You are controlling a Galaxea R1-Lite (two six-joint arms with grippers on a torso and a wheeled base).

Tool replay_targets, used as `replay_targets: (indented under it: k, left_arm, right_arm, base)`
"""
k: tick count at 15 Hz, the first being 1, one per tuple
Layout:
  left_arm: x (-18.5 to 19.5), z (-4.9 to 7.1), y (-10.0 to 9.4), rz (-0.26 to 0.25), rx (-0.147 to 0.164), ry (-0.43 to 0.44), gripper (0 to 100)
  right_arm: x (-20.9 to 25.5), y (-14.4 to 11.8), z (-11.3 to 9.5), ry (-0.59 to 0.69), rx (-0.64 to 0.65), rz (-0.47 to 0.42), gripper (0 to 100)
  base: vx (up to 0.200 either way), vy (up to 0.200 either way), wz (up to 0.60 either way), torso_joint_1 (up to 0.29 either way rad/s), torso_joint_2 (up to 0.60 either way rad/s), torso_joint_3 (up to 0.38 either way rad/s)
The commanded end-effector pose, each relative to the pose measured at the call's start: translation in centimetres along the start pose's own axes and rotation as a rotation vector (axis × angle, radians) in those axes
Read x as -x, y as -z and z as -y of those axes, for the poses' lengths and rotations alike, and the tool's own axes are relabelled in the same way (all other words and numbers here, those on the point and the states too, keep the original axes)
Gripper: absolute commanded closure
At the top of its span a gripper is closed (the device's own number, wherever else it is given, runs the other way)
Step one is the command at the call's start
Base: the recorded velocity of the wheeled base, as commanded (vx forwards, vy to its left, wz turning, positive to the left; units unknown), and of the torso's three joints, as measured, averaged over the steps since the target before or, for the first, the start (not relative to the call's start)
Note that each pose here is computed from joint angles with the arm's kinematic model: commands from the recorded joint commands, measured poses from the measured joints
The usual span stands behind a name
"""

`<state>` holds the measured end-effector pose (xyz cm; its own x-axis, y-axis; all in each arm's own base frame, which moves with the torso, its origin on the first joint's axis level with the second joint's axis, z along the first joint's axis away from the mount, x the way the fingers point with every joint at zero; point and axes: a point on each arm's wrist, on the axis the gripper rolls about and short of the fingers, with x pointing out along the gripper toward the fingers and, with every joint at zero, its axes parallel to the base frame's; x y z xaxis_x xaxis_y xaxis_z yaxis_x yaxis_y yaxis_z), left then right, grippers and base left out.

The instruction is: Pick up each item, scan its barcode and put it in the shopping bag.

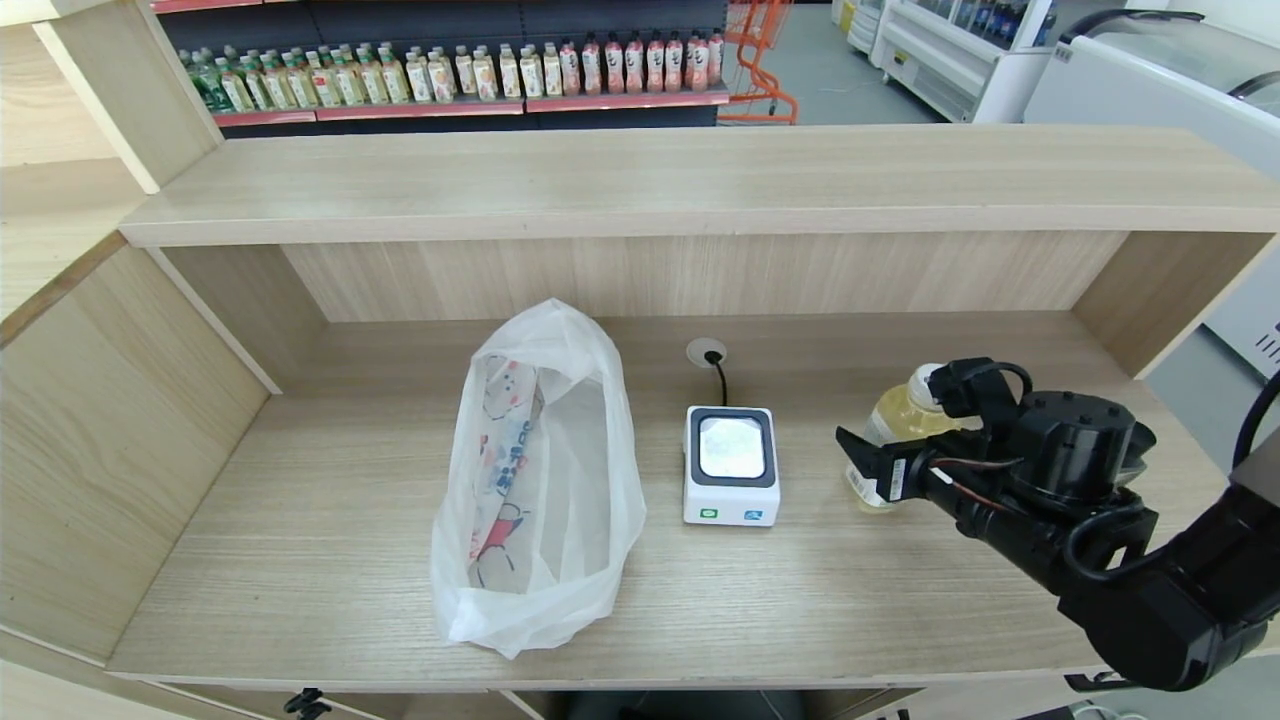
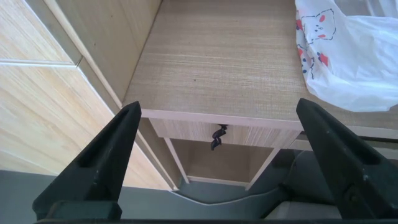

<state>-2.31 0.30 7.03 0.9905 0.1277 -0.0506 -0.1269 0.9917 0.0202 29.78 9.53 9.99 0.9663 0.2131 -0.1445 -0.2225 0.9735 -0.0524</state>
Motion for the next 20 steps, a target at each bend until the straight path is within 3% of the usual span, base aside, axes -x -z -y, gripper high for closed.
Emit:
replay_targets:
  k: [1,6,10,12,13,14,17,20]
  left_arm:
    - [0.0,0.0,0.0,0.0,0.0,-0.001,0]
    - [0.0,0.0,0.0,0.0,0.0,-0.001,0]
    - [0.0,0.0,0.0,0.0,0.0,-0.001,0]
    - [0.0,0.0,0.0,0.0,0.0,-0.001,0]
    - [0.0,0.0,0.0,0.0,0.0,-0.001,0]
    - [0.0,0.0,0.0,0.0,0.0,-0.001,0]
    - [0.0,0.0,0.0,0.0,0.0,-0.001,0]
    - [0.0,0.0,0.0,0.0,0.0,-0.001,0]
  right_arm:
    - [-0.5,0.2,0.0,0.0,0.011,-0.005,100]
    - [0.7,-0.9,0.2,0.005,0.076,0.016,100]
    - [3.7,-4.9,1.1,-0.024,0.015,0.107,100]
    - [7.3,-10.1,1.5,-0.185,-0.142,0.139,100]
    - [8.5,-11.6,1.5,-0.251,-0.192,0.121,100]
    - [11.1,-14.3,1.5,-0.414,-0.28,0.079,100]
    - [13.8,-15.8,0.9,-0.776,-0.284,0.046,100]
    - [15.3,-16.2,-0.4,-1.041,-0.241,0.031,100]
  base:
    - [0.0,0.0,0.0,0.0,0.0,0.0]
    - [0.0,0.0,0.0,0.0,0.0,0.0]
    - [0.0,0.0,0.0,0.0,0.0,0.0]
    - [0.0,0.0,0.0,0.0,0.0,0.0]
    - [0.0,0.0,0.0,0.0,0.0,0.0]
    - [0.0,0.0,0.0,0.0,0.0,0.0]
    - [0.0,0.0,0.0,0.0,0.0,0.0]
    - [0.0,0.0,0.0,0.0,0.0,0.0]
